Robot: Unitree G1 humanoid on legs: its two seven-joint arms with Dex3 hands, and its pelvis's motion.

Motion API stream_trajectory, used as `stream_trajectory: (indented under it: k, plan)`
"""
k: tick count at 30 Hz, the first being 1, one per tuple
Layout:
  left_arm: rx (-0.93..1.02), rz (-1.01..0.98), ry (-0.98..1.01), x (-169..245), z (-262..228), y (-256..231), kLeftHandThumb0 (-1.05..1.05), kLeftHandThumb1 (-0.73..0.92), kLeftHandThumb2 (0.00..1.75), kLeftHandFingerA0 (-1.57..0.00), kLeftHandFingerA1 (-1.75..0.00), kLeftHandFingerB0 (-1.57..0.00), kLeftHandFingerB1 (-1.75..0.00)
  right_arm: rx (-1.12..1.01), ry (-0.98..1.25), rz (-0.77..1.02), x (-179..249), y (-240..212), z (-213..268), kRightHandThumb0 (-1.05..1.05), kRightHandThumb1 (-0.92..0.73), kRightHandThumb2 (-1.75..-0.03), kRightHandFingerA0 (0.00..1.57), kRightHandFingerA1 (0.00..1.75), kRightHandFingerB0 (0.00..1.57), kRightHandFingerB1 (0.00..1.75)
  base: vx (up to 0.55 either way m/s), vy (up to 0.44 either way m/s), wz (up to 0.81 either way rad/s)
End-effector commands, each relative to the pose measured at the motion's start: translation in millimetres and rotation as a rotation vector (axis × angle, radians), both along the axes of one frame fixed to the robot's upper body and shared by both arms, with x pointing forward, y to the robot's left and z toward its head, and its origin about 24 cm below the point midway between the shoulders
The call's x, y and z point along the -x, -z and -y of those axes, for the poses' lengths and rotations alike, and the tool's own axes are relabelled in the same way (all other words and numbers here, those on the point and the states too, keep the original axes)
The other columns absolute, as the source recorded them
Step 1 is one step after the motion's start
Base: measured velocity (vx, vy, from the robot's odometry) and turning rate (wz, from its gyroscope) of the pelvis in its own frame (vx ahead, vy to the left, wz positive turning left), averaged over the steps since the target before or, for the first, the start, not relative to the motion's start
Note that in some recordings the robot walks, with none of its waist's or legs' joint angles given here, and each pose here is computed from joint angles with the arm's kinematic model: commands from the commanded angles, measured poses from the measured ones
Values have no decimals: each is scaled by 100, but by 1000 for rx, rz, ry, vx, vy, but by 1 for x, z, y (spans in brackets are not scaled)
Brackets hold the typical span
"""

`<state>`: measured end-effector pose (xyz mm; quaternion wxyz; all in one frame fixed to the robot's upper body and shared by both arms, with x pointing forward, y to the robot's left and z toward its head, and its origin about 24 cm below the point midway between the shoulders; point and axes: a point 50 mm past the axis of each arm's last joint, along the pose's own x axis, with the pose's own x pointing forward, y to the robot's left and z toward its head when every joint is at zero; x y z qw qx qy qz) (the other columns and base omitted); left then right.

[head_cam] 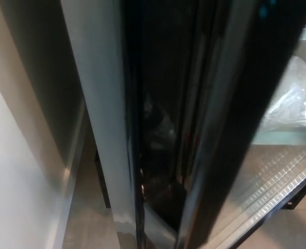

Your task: The robot stands in front of a refrigerator with an opened door and closes the door by swing its right hand at the door

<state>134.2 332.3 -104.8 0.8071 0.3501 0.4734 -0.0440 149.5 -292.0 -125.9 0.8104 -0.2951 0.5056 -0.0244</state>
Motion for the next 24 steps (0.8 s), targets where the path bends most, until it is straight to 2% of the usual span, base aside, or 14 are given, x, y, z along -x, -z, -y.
stream_trajectory:
  k: [1,3,4,11,12,13,15,16,17,18,19,22,23,24]
  plan:
    - [-14,-1,34,2,-4,-2,-44,74,62,-48,-38,-44,-36,44,0,10,2,-2,7,-53,-72,-62,40,38,42,34,0,0,0]
    - [-14,-1,34,2,-4,-2,-44,74,62,-48,-38,-44,-36,44,0,10,2,-2,7,-53,-72,-62,40,38,42,34,0,0,0]
    - [-9,-1,27,3,-4,-2,-43,74,63,-47,-38,-44,-36,67,-14,30,-1,-3,4,-59,-77,-64,30,36,40,33,0,0,0]
    - [7,-3,4,7,-4,0,-43,74,62,-48,-39,-45,-36,121,-52,158,-7,-6,-5,-65,-71,-67,29,39,38,37,0,0,0]
    - [4,-16,10,9,-3,1,-44,74,62,-48,-39,-44,-37,209,-149,424,-5,-22,-16,-61,-85,-66,35,37,30,33,0,0,0]
    - [2,-21,14,9,-3,2,-44,74,62,-48,-39,-44,-37,235,-182,540,-2,-31,-23,-61,-85,-66,35,37,30,33,0,0,0]
    - [2,-22,18,10,-3,2,-44,74,63,-49,-39,-45,-37,237,-201,621,2,-42,-31,-63,-88,-66,29,36,24,31,0,0,0]
    - [9,-23,7,12,-3,3,-45,75,63,-48,-39,-43,-36,238,-240,807,10,-70,-46,-33,-59,-114,0,49,0,48,0,0,0]
    - [11,-23,4,12,-3,3,-45,75,63,-48,-39,-43,-36,239,-249,851,12,-77,-49,-33,-59,-114,0,49,0,48,0,0,0]
    - [12,-22,-2,12,-4,2,-47,76,64,-48,-39,-42,-36,247,-270,966,14,-97,-57,-69,-75,-107,2,35,6,41,0,0,0]
    - [7,-22,-6,13,-4,2,-47,81,64,-50,-39,-44,-36,259,-302,1110,13,-124,-65,-87,-89,-115,0,7,0,8,0,0,0]
    - [-6,-24,11,16,-5,3,-52,78,68,-50,-42,-42,-38,365,-382,1404,17,-178,-79,-84,-92,-119,0,11,0,8,0,0,0]
    - [-10,-30,15,17,-5,3,-52,79,66,-49,-40,-41,-36,373,-393,1464,17,-191,-81,-74,-92,-86,0,0,0,0,0,0,0]
    - [-14,-38,16,18,-5,4,-52,79,66,-49,-40,-41,-36,375,-406,1522,18,-204,-83,-74,-92,-86,0,0,0,0,0,0,0]
